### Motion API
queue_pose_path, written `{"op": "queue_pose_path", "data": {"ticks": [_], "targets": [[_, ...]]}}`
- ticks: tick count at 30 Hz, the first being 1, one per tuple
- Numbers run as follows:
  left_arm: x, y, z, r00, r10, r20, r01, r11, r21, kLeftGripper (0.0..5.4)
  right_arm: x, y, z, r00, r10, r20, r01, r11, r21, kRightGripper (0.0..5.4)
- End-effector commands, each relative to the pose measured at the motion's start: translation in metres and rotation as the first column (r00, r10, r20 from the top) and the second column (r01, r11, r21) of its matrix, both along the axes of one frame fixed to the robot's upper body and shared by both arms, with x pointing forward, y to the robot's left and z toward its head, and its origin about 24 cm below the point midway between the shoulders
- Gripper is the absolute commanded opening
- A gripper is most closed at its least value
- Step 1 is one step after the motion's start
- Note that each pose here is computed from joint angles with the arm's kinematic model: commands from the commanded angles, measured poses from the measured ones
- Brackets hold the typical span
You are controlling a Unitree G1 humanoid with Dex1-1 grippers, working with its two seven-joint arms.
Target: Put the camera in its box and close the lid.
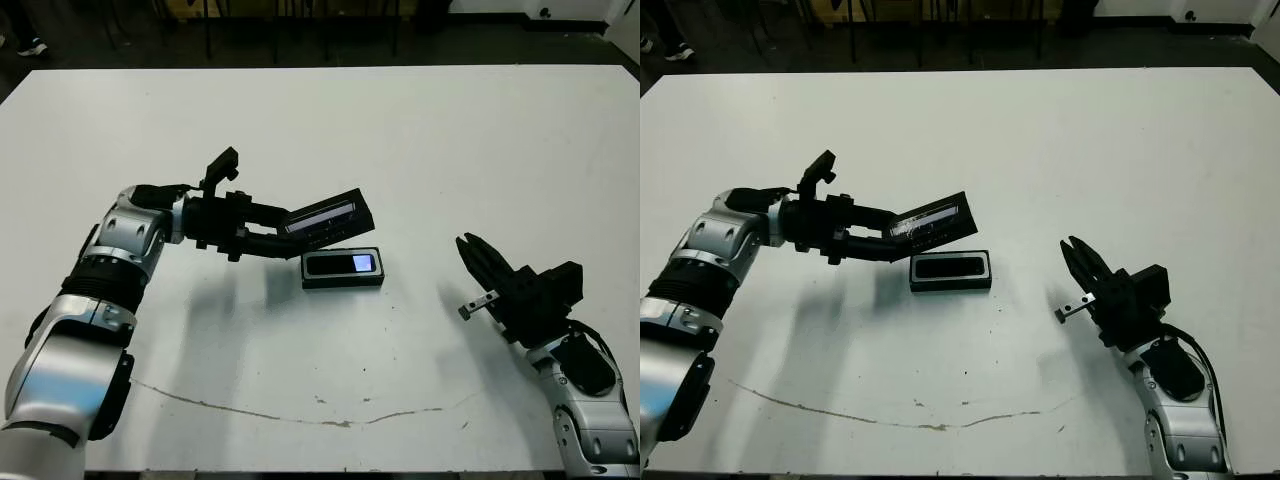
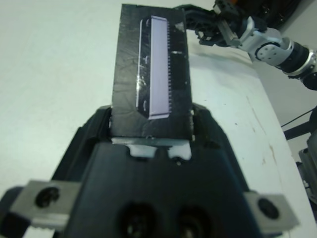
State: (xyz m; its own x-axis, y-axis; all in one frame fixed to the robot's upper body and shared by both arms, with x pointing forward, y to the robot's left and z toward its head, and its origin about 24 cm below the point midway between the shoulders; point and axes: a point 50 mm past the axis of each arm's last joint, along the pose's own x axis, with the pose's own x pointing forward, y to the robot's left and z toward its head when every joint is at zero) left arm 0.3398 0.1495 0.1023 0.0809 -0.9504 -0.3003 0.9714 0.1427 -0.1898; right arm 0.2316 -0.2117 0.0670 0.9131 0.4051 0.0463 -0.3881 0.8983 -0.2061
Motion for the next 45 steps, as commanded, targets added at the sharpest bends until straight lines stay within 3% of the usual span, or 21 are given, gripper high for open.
{"op": "queue_pose_path", "data": {"ticks": [1, 20, 34, 45], "targets": [[0.001, -0.001, -0.007, 1.000, 0.016, -0.024, -0.015, 0.999, 0.039, 2.66, -0.001, -0.002, -0.005, 1.000, 0.003, -0.013, -0.003, 1.000, -0.009, 0.00], [0.002, -0.009, -0.026, 0.997, -0.001, -0.072, 0.013, 0.987, 0.162, 2.66, -0.001, -0.002, -0.004, 1.000, 0.009, -0.011, -0.009, 1.000, -0.021, 0.00], [-0.006, -0.014, -0.019, 0.977, -0.202, -0.072, 0.213, 0.948, 0.236, 2.66, -0.002, -0.002, -0.005, 1.000, 0.000, -0.016, -0.001, 1.000, -0.014, 0.00], [-0.010, -0.020, -0.022, 0.976, -0.209, -0.062, 0.218, 0.942, 0.257, 2.66, -0.004, -0.001, -0.003, 1.000, -0.010, -0.007, 0.010, 1.000, -0.027, 0.00]]}}
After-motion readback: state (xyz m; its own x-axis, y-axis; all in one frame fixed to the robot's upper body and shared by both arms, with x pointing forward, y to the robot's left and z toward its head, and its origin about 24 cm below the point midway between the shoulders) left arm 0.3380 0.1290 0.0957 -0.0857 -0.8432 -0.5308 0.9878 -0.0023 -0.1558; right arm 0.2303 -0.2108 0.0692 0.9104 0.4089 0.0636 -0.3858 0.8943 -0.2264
